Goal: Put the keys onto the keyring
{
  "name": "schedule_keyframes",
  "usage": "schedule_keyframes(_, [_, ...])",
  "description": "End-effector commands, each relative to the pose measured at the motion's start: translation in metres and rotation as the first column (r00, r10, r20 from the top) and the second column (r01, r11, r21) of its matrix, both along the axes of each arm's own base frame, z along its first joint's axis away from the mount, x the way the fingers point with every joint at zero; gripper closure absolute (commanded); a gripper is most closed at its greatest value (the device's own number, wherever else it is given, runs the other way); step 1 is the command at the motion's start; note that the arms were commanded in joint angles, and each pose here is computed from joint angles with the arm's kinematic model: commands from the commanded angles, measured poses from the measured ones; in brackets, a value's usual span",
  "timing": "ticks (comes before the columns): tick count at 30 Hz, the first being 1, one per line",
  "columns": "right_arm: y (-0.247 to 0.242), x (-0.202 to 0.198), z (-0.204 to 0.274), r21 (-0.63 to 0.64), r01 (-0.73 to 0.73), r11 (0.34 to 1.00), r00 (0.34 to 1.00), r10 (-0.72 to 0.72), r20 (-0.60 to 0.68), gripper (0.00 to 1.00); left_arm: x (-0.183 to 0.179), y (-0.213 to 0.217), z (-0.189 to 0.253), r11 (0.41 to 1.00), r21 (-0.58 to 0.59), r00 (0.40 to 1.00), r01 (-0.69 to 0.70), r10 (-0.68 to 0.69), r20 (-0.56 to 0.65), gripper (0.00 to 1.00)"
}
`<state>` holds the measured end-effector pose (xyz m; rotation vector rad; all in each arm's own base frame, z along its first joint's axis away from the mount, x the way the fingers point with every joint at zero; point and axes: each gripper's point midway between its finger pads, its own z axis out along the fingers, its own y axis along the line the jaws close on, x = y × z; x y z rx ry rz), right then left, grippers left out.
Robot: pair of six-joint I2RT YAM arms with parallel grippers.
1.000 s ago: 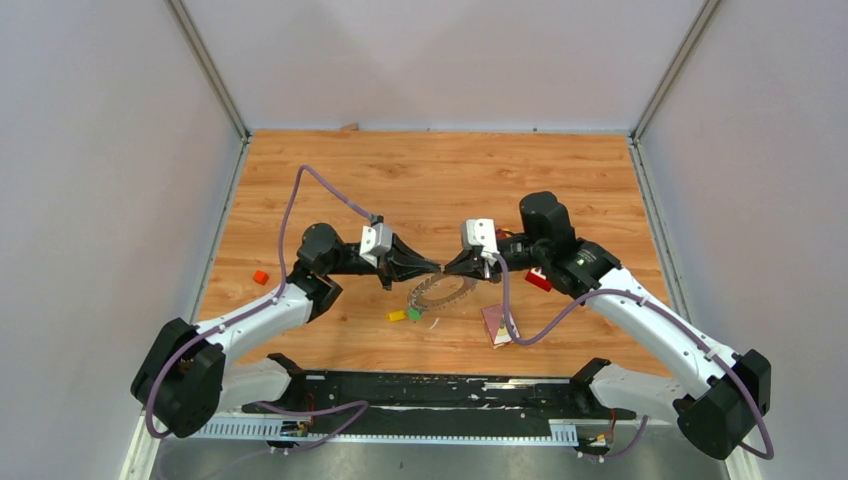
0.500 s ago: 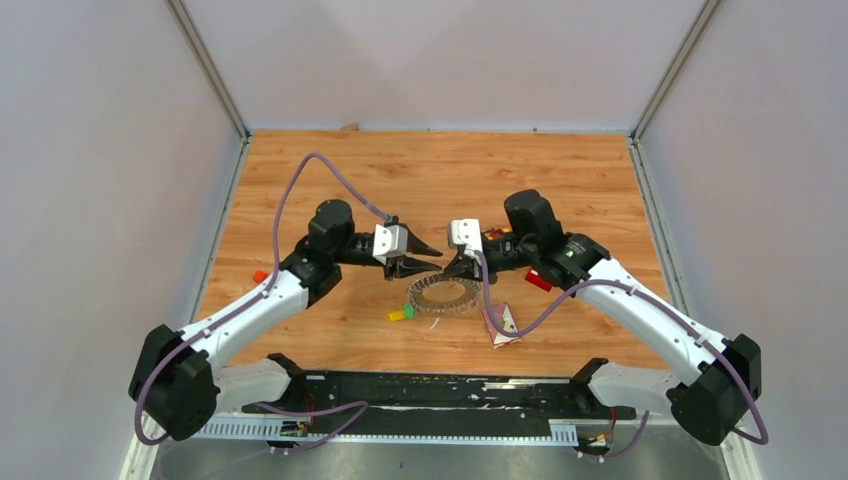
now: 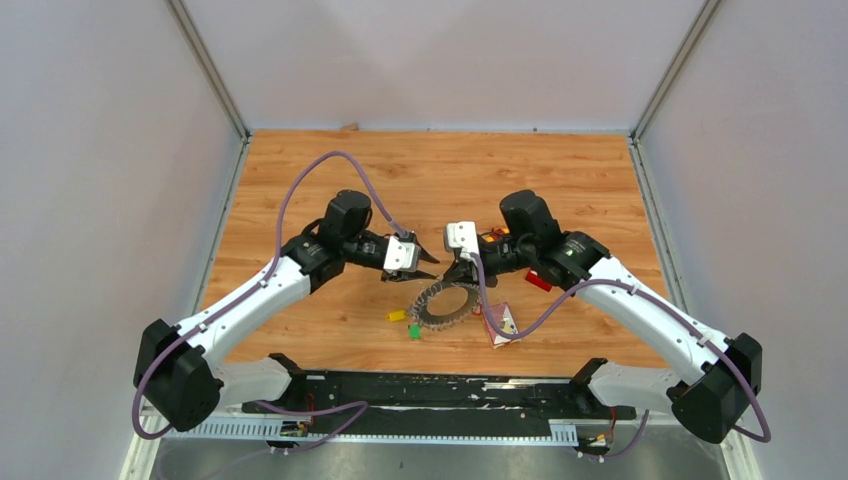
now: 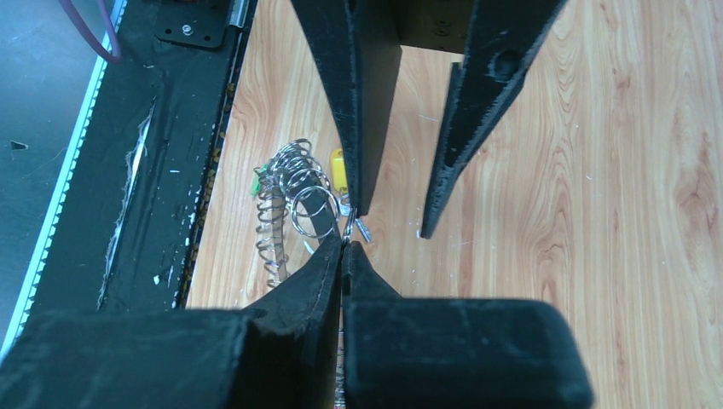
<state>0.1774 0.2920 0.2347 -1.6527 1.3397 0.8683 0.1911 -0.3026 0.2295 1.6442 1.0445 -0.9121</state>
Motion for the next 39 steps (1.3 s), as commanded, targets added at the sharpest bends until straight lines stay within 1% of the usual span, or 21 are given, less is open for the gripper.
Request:
schedule_keyframes(1, [0.005,0.005,0.027,0.070,-0.008,0.998,0.996,0.002,0.086,1.00,-0.009,0.003,0.011,0.998,0.007,0.997,0.055,-0.056,0.062,0.59])
schedule_keyframes(9, [0.003,0.003,0.022,0.060,-0.014,0.998,0.996,0.008,0.088,1.00,-0.007,0.006,0.016,0.999,0.014,0.994,0.042,-0.043,0.100,0.62])
schedule_keyframes(14, [0.004,0.003,0.021,0.059,-0.020,0.998,0.997,0.015,0.081,1.00,-0.009,0.002,0.023,0.999,-0.014,0.996,0.051,-0.050,0.075,0.68])
schedule_keyframes(16, [0.004,0.002,0.021,0.060,-0.026,0.998,0.997,0.022,0.078,1.00,-0.007,0.002,0.024,0.999,-0.016,0.996,0.048,-0.046,0.079,0.70])
schedule_keyframes(19, [0.004,0.002,0.020,0.057,-0.028,0.998,0.997,0.023,0.079,1.00,-0.008,0.004,0.024,0.999,-0.002,0.995,0.051,-0.050,0.089,0.67])
schedule_keyframes(23, [0.004,0.004,0.020,0.053,-0.022,0.998,0.996,0.018,0.089,1.00,-0.009,0.012,0.021,0.996,0.066,0.988,0.062,-0.071,0.140,0.62])
schedule_keyframes(25, [0.003,0.005,0.021,0.052,-0.015,0.999,0.995,0.010,0.097,1.00,-0.011,0.018,0.021,0.993,0.094,0.983,0.071,-0.085,0.160,0.62])
schedule_keyframes(30, [0.002,0.008,0.025,0.054,-0.001,0.999,0.993,-0.006,0.116,1.00,-0.027,0.027,0.020,0.985,0.125,0.976,0.123,-0.142,0.162,0.63])
schedule_keyframes(34, [0.002,0.006,0.026,0.058,-0.009,0.998,0.993,0.003,0.116,1.00,-0.023,0.024,0.021,0.986,0.120,0.977,0.112,-0.132,0.169,0.63])
schedule_keyframes(39, [0.001,0.001,0.024,0.060,-0.029,0.998,0.993,0.022,0.117,1.00,-0.010,0.014,0.035,0.996,0.055,0.980,0.069,-0.078,0.184,0.64])
